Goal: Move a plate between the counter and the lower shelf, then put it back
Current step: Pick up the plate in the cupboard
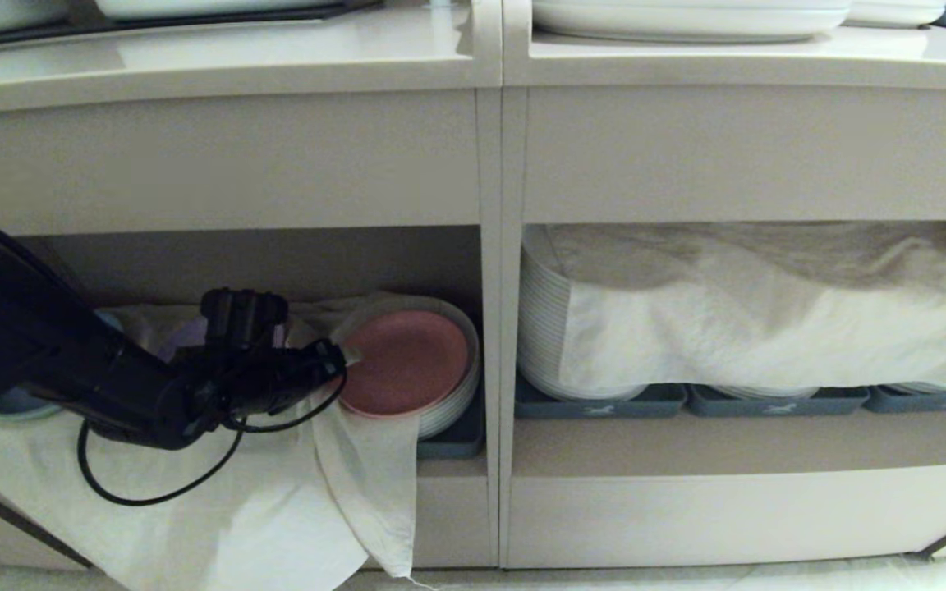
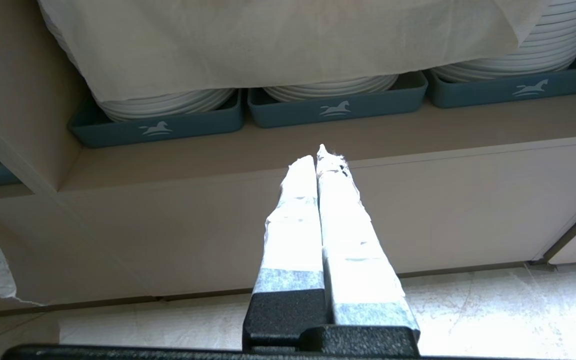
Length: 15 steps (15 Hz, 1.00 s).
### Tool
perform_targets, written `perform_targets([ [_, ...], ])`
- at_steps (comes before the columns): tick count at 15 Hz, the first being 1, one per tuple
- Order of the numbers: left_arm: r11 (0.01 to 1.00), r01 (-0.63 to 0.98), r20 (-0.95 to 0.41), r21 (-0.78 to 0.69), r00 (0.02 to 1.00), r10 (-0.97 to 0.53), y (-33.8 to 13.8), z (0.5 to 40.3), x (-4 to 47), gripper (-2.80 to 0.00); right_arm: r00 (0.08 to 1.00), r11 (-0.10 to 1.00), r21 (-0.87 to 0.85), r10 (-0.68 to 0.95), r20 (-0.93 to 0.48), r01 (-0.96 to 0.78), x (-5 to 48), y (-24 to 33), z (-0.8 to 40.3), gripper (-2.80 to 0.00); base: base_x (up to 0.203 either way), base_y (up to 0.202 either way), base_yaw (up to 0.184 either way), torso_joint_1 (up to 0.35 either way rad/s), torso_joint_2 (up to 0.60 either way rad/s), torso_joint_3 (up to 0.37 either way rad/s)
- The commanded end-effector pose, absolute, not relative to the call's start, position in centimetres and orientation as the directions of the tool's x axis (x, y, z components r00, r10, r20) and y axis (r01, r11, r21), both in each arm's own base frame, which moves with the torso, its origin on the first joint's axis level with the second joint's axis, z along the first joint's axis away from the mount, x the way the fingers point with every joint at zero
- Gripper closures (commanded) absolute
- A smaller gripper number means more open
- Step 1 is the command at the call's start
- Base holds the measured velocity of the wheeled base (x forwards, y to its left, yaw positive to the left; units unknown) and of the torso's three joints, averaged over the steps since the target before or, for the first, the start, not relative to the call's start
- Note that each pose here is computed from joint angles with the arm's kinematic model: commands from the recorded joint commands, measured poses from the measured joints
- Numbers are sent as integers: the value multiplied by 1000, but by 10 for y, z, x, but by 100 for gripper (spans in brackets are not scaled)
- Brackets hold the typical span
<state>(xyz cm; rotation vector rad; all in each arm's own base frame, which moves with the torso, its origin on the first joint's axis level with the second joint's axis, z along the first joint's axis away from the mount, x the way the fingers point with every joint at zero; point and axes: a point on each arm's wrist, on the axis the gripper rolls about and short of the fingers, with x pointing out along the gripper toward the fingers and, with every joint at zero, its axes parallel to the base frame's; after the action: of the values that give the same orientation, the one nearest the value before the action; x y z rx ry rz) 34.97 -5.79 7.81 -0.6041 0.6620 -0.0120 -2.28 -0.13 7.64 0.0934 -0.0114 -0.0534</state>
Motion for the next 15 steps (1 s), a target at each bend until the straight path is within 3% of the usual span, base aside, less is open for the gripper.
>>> perform_targets([
  [1, 824, -175, -550, -539, 814, -187, -55, 86, 349, -280, 999, 994, 94, -54, 9, 53, -23, -1, 76, 0, 0, 0, 0, 0, 0, 0],
  [15, 827, -188, -558, -531, 811, -174, -47, 94, 323, -280, 999, 994, 94, -54, 9, 53, -23, -1, 76, 0, 0, 0, 0, 0, 0, 0],
])
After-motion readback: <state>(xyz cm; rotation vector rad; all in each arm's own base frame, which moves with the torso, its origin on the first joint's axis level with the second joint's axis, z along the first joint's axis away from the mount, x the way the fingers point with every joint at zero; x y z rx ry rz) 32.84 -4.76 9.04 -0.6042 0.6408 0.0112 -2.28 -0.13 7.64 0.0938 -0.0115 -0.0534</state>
